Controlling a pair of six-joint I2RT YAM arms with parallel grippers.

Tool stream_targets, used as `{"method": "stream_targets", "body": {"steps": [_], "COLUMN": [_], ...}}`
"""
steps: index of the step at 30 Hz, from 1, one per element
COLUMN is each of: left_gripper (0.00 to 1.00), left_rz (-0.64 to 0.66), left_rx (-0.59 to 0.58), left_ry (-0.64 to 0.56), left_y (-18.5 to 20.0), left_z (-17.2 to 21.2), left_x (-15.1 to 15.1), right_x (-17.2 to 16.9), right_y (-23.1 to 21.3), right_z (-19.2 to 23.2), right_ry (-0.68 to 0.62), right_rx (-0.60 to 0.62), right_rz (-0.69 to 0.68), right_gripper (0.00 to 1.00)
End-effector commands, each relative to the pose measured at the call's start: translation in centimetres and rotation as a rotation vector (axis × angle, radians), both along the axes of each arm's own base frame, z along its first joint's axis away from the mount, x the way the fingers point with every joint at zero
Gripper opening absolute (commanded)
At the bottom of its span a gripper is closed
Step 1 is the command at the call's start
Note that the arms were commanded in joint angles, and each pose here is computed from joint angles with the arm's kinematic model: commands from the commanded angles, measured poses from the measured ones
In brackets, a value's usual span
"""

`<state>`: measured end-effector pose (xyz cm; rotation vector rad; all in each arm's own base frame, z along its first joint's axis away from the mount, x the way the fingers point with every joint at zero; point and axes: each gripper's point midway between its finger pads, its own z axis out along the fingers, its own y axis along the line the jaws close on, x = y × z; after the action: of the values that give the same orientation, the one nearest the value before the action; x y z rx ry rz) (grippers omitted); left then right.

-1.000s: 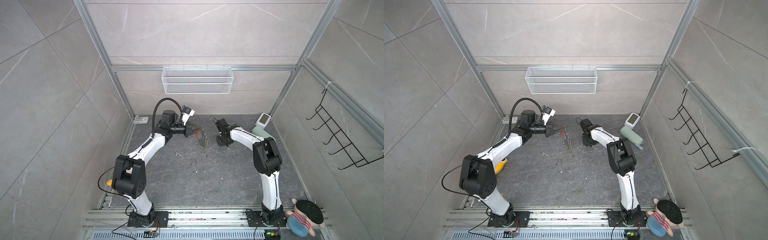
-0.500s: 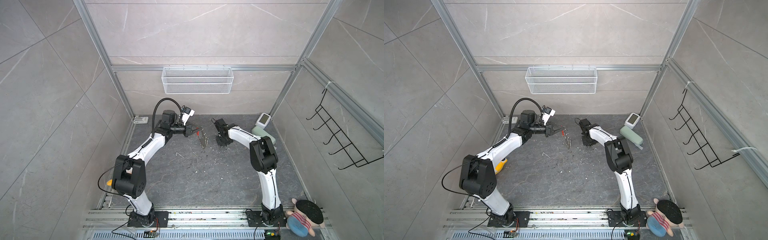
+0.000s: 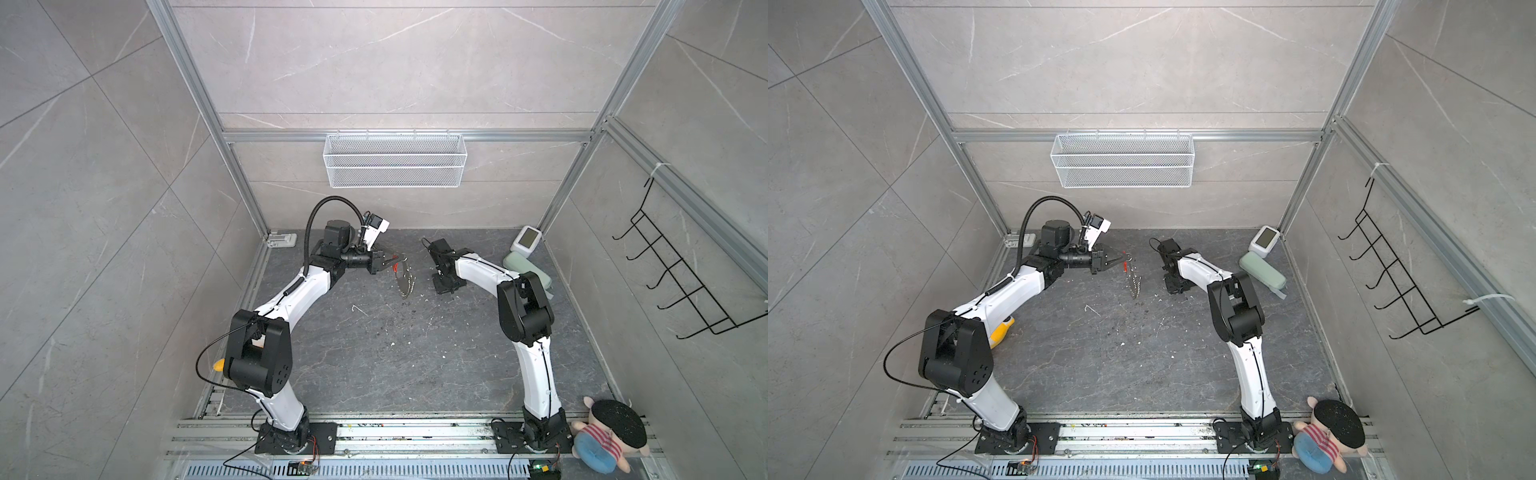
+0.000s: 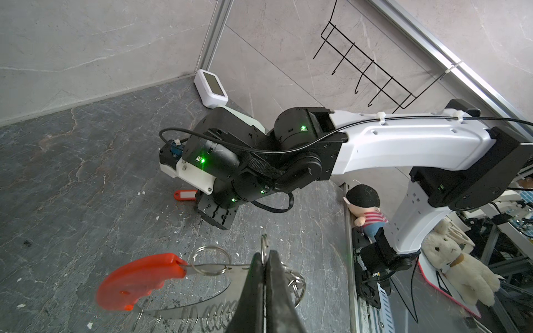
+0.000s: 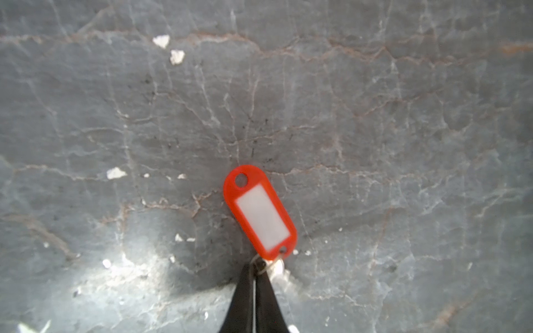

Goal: Put the keys on the keyring

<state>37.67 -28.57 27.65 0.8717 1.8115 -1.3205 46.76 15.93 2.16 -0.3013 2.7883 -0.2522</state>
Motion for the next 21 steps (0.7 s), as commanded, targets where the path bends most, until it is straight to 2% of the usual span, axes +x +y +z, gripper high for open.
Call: {"method": "stream_targets", "body": {"steps": [1, 10, 15, 21], "left_gripper": [0.0, 0.0, 0.0, 0.0], "left_rz": [-0.034, -0.035, -0.033, -0.032], "left_rx": [-0.031, -0.031, -0.03, -0.032], "left_ry": [-0.028, -0.022, -0.018, -0.007], "left_y": [-0.3, -0.3, -0.3, -0.4], "left_z": [1.8, 1.7, 1.6, 1.5], "left_x": [-0.2, -0.2, -0.3, -0.1], "right_x": [-0.1, -0.4, -1.1, -1.7], "right_y": [-0.4, -0.7, -0.8, -1.5], "right_z": [0.0, 2.2, 4.0, 3.6], "right_ry": [0.014, -0.026, -0.054, -0.034], "right_rx": [-0.014, -0.021, 0.037, 0.151], "right_rz": [0.003, 0.028, 0.057, 0.034], "right_gripper": [0.01, 0.0, 0.0, 0.0]}}
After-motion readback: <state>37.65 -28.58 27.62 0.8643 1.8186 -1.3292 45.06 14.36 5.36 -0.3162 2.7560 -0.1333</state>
